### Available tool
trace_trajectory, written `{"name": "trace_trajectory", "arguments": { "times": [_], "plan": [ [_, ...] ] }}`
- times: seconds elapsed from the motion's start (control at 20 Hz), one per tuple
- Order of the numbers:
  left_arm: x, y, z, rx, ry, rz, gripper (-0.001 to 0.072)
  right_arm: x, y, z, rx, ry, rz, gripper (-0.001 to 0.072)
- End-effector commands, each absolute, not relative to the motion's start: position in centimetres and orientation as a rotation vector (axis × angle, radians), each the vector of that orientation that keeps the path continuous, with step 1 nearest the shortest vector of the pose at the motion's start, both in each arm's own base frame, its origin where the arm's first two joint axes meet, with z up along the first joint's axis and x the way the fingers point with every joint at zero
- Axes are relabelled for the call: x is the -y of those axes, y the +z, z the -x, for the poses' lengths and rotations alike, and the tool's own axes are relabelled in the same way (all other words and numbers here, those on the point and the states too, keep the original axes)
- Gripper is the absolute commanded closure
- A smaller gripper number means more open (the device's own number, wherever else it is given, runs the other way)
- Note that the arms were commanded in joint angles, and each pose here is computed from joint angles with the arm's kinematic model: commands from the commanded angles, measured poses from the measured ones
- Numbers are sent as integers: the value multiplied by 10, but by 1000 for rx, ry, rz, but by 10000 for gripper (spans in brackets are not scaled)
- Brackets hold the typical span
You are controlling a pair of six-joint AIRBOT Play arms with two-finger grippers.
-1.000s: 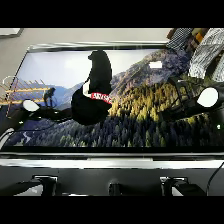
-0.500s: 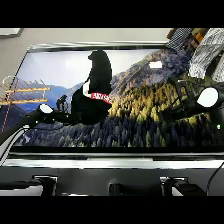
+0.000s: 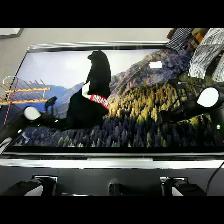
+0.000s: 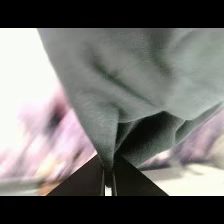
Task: Fold the clothes and pants, and hang the long-sleeved shirts on hangers.
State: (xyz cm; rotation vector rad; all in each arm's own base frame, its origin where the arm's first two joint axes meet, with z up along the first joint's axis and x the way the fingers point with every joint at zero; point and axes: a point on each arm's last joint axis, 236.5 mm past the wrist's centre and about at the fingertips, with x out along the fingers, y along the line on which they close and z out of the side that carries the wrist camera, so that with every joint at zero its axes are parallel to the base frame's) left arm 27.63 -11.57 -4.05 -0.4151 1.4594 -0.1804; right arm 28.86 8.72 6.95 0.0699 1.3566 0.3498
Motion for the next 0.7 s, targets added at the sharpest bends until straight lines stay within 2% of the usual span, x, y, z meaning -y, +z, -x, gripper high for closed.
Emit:
{"name": "trace_trajectory", "arguments": {
  "times": [0.0, 0.15, 0.2, 0.25, 0.4, 0.65],
  "plan": [
    [43, -17, -197, -1513, 97, 252, 679, -128, 75, -279, -1371, 468, -246, 336],
    [24, 7, -145, -1498, 151, 227, 678, -145, 67, -277, -1372, 508, -336, 269],
    [23, 11, -135, -1485, 148, 228, 678, -149, 64, -279, -1364, 511, -363, 190],
    [23, 16, -130, -1461, 142, 232, 678, -155, 62, -283, -1342, 515, -408, 62],
    [23, 22, -131, -1413, 153, 264, 678, -181, 62, -314, -1210, 519, -616, 42],
    [25, 15, -147, -1418, 157, 267, 678, -269, 22, -349, -1141, 538, -685, 24]
  ]
}}
